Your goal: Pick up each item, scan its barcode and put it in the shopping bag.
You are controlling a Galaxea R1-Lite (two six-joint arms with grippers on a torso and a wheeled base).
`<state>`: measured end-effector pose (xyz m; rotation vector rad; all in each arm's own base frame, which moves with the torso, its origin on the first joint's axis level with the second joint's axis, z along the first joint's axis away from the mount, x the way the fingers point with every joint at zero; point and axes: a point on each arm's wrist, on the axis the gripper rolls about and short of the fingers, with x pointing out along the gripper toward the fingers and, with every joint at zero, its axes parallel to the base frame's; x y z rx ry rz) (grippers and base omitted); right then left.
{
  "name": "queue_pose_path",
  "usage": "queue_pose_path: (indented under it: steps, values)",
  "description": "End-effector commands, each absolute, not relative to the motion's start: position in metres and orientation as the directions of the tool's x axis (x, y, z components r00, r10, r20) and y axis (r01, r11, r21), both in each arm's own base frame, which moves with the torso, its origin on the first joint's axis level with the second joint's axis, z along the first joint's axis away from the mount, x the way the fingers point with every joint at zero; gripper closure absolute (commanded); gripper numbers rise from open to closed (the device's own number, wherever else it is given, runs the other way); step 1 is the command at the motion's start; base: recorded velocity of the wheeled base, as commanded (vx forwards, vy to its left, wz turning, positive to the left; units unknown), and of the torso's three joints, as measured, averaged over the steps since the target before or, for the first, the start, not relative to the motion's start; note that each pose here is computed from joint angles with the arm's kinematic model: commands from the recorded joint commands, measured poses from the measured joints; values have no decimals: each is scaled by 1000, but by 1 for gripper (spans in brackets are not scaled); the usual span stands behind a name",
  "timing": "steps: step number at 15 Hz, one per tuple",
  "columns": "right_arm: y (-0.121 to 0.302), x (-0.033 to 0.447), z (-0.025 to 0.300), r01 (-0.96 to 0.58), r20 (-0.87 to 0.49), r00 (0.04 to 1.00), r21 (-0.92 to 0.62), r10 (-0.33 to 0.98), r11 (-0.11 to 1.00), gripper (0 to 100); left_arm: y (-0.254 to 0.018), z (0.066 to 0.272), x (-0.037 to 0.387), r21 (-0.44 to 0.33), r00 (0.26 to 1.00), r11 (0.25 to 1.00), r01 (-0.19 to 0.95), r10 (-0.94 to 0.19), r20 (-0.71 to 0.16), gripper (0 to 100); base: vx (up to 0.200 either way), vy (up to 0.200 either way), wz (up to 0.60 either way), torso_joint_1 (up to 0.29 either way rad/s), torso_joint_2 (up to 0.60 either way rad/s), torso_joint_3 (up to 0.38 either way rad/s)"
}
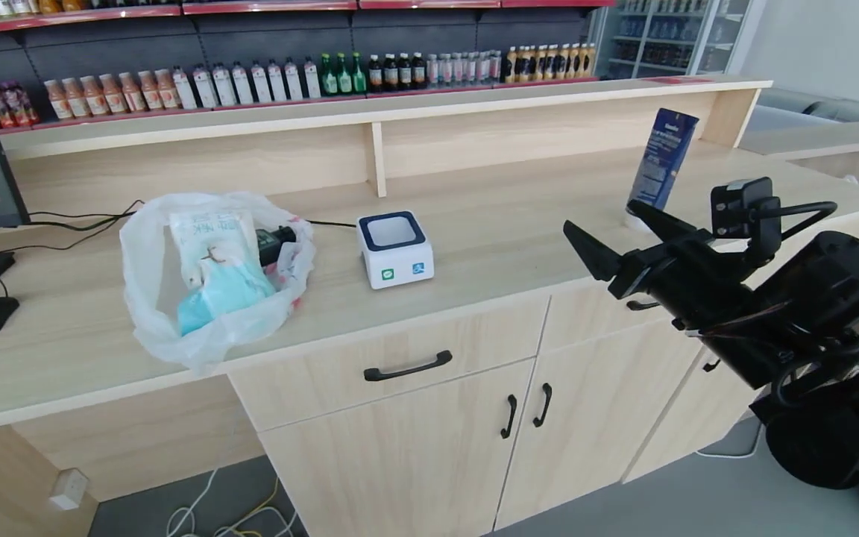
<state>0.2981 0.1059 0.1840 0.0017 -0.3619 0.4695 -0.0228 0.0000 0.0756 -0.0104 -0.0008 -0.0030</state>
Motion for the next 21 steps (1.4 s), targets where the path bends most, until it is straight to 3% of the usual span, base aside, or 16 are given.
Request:
queue_pose_path:
  steps: [1,7,21]
  values:
    - [105,297,183,-443,339,830,-82,443,893,0,0,76,-23,-11,1000,1000,3,-3,2,0,0,-200,600,2,-2,-2]
    - [83,300,184,-377,337,861,-81,382,923,0,0,76,-23,-15,1000,1000,2,-2,3,0,0,-200,100,3,2,4]
    - [78,283,168,-381,259,885,-73,387,922,0,0,76,-23,-14,1000,1000,3,-3,5,0,0,-200,0,3,2,3]
